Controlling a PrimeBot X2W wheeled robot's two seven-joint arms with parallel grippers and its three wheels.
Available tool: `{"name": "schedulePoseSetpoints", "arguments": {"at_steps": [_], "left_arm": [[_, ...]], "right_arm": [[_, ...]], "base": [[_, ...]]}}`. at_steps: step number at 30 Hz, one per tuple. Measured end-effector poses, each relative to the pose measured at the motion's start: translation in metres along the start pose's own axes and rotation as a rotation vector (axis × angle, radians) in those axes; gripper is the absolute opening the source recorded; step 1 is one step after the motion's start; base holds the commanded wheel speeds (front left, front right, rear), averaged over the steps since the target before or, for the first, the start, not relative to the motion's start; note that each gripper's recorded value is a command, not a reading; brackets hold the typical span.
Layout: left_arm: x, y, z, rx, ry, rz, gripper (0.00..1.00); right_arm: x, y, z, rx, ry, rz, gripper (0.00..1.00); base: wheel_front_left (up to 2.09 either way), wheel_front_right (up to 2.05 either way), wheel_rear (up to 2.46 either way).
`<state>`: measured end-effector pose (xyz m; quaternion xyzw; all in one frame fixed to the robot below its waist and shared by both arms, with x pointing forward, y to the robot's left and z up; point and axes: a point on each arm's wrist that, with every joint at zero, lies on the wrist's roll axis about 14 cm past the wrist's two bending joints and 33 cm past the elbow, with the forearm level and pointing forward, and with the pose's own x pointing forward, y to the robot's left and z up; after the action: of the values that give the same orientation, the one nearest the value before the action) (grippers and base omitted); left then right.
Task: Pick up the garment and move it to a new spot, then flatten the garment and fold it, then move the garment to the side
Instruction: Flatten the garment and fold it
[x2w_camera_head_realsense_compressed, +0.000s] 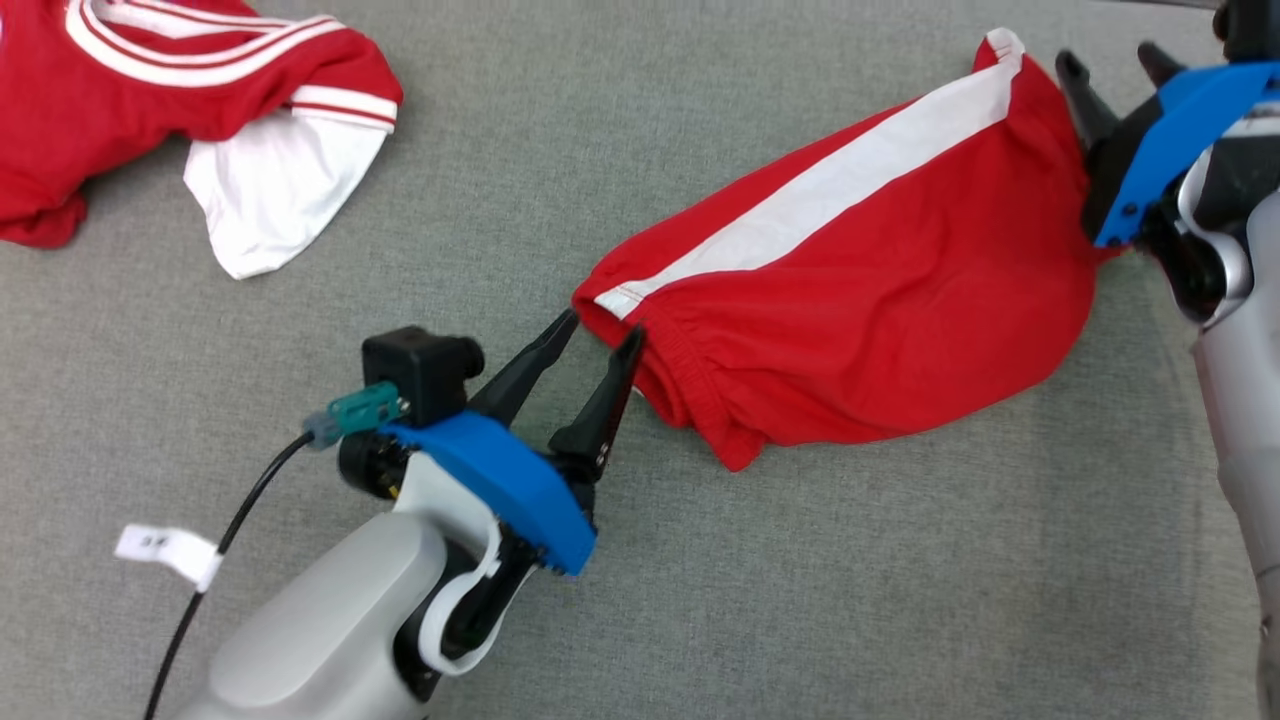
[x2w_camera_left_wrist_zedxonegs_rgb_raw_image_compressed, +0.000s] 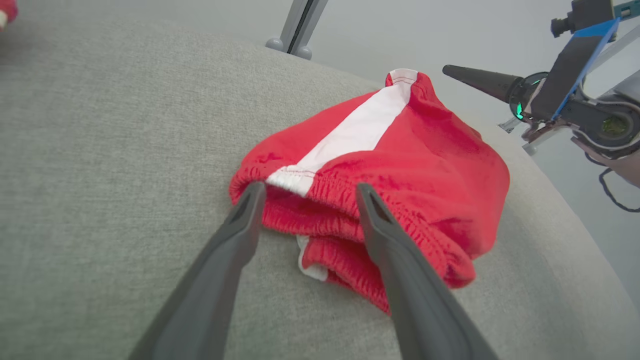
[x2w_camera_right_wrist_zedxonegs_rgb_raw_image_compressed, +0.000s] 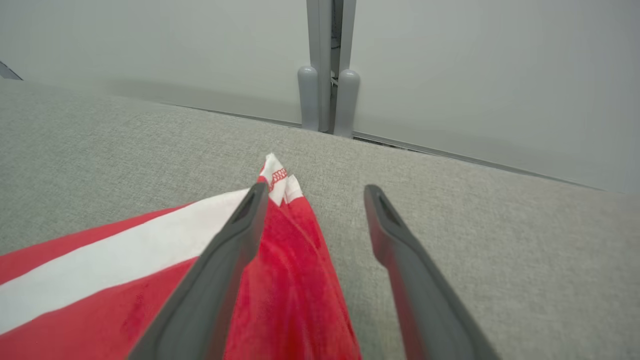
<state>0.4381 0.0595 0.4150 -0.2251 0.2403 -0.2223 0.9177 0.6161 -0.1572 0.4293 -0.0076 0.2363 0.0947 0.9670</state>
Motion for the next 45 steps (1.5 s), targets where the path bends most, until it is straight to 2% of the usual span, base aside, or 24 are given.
{"name": "schedulePoseSetpoints", "arguments": {"at_steps": [3,6,11,16,19,20,21,23,24,33,40,45], "left_arm": [[-0.013,-0.003,0.003,0.054,0.005,-0.013,1.0],[-0.022,-0.004,0.02,0.109,-0.058,-0.013,1.0],[-0.035,0.017,0.047,0.147,-0.166,0.072,1.0],[-0.042,0.037,0.055,0.154,-0.217,0.151,1.0],[-0.045,0.046,0.059,0.157,-0.243,0.184,1.0],[-0.047,0.05,0.058,0.163,-0.245,0.196,1.0],[-0.048,0.052,0.059,0.168,-0.248,0.205,1.0],[-0.051,0.056,0.061,0.176,-0.259,0.221,1.0],[-0.052,0.057,0.061,0.189,-0.262,0.226,1.0],[-0.053,0.048,0.065,0.231,-0.295,0.219,1.0],[-0.051,0.029,0.06,0.248,-0.307,0.189,1.0],[-0.052,0.012,0.054,0.246,-0.31,0.163,1.0]], "right_arm": [[-0.011,-0.004,-0.008,-0.014,0.034,0.001,1.0],[-0.021,-0.013,-0.018,-0.02,0.077,-0.008,1.0],[-0.028,-0.023,-0.048,-0.017,0.167,-0.018,1.0],[-0.026,-0.011,-0.075,0.002,0.237,0.012,1.0],[-0.025,-0.004,-0.079,0.003,0.245,0.029,1.0],[-0.025,-0.002,-0.08,0.003,0.246,0.033,0.6],[-0.025,-0.001,-0.08,0.004,0.244,0.037,0.44],[-0.025,0.002,-0.078,0.008,0.229,0.042,0.25],[-0.026,0.003,-0.077,0.012,0.218,0.043,0.01],[-0.045,-0.002,-0.059,0.172,0.056,0.012,0.0],[-0.094,-0.014,-0.08,0.335,-0.057,-0.05,0.0],[-0.141,-0.029,-0.103,0.43,-0.144,-0.139,0.0]], "base": [[0.0,0.0,0.0],[0.0,0.0,0.0],[0.0,0.0,0.0],[0.0,0.0,0.0],[0.0,0.0,0.0],[0.0,0.0,0.0],[0.0,0.0,0.0],[0.0,0.0,0.0],[0.0,0.0,0.0],[0.0,0.0,0.0],[0.0,0.0,0.0],[0.0,0.0,0.0]]}}
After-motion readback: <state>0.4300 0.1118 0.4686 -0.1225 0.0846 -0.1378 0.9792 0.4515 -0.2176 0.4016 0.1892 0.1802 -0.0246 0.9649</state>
